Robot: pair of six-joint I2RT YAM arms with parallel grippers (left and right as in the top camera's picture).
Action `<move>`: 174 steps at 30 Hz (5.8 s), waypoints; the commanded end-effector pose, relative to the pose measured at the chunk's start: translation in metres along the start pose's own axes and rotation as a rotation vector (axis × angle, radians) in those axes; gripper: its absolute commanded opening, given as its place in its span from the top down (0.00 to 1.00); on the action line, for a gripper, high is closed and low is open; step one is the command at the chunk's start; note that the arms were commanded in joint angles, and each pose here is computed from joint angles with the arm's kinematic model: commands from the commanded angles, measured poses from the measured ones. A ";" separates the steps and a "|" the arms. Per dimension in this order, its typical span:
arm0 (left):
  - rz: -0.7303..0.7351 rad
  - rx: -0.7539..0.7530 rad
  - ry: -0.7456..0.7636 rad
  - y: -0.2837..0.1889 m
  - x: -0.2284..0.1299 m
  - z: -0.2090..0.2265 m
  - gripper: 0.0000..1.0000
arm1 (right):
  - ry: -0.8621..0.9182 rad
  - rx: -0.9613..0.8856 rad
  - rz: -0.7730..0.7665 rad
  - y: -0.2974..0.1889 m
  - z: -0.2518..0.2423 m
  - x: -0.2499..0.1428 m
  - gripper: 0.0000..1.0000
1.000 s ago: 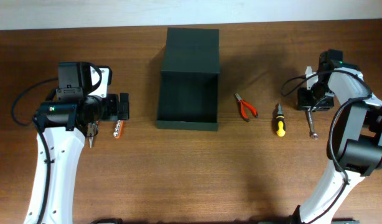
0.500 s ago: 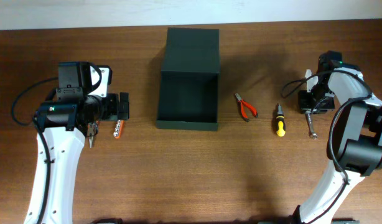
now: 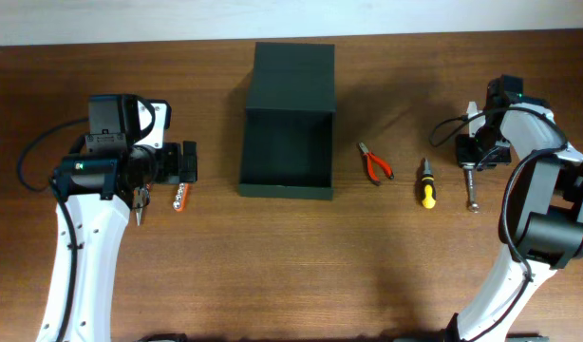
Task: Pack container
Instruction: 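Lower right gripper and grasp the silver wrench, then carry the wrench into the green box and open right gripper, then move right gripper back over the yellow-black screwdriver, then lower right gripper and grasp the screwdriver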
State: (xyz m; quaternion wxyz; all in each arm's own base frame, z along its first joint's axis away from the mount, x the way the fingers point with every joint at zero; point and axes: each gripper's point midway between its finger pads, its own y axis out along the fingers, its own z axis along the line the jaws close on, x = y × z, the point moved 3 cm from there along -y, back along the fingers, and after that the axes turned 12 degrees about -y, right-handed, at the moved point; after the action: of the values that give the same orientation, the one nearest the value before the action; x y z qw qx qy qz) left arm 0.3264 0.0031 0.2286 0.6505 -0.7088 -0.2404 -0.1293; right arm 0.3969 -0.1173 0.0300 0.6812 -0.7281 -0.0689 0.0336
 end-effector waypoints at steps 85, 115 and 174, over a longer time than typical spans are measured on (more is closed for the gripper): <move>-0.027 -0.044 0.019 -0.001 0.008 -0.006 0.00 | -1.691 0.121 -0.487 -0.065 0.409 0.142 0.96; -0.007 -0.040 0.017 -0.001 0.004 -0.005 0.01 | -0.614 0.183 -0.465 -0.299 0.232 0.069 0.74; -0.008 -0.023 0.017 0.000 0.004 -0.003 0.01 | 0.021 0.201 0.284 -0.029 0.085 -0.028 0.54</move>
State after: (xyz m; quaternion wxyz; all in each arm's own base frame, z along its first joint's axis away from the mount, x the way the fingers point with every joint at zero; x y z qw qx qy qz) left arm 0.3273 -0.0001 0.2292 0.6422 -0.7162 -0.2391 -0.1324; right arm 0.3571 -0.0315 0.0518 0.7458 -0.6525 0.0462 0.1263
